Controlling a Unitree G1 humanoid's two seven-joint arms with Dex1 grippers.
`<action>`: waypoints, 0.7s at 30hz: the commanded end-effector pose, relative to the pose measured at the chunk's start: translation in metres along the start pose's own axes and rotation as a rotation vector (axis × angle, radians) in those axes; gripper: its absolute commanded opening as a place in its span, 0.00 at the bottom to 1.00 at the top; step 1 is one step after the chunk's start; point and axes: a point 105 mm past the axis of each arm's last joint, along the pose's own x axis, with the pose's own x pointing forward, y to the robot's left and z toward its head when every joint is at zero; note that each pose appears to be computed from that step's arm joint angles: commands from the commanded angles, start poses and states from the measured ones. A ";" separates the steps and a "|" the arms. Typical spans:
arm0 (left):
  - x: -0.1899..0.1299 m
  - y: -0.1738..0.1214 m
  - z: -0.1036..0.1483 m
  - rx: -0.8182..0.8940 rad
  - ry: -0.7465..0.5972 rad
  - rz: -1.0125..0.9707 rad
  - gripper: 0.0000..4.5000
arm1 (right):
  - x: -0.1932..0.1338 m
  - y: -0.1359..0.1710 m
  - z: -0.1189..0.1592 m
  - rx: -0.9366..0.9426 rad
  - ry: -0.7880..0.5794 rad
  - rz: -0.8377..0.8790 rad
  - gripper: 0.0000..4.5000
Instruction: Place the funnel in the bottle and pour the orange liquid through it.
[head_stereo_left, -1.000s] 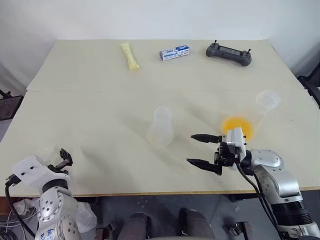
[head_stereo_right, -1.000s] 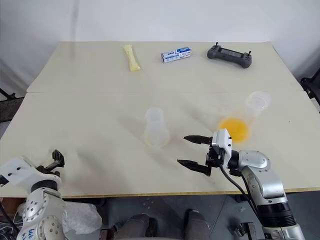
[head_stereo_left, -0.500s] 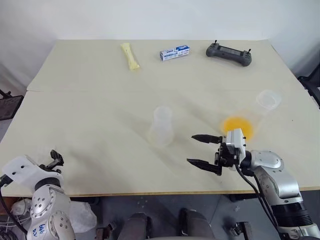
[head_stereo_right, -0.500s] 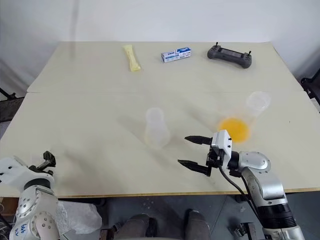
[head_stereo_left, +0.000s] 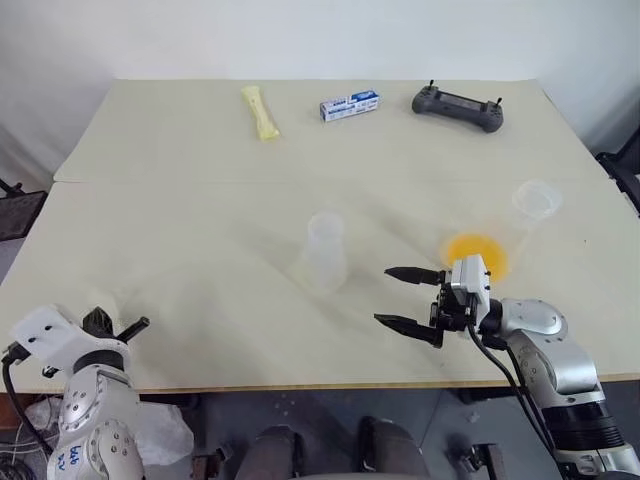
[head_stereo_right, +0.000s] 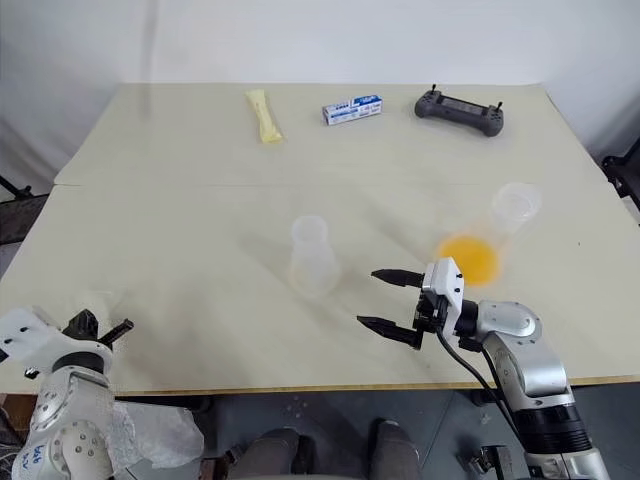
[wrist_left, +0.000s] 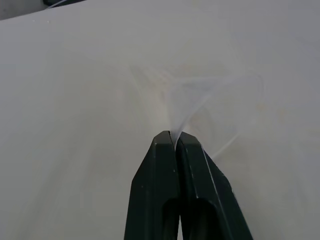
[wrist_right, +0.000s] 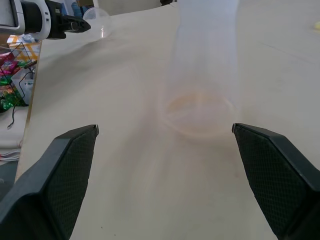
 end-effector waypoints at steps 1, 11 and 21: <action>0.002 -0.002 0.015 0.016 -0.047 -0.036 0.01 | -0.003 -0.001 0.009 -0.043 -0.027 -0.019 1.00; 0.002 -0.080 0.049 0.096 -0.113 -0.540 0.01 | -0.005 -0.005 0.011 -0.061 -0.029 -0.062 1.00; -0.010 -0.164 0.084 0.231 0.013 -1.088 0.01 | -0.012 -0.003 0.012 -0.090 -0.035 -0.143 1.00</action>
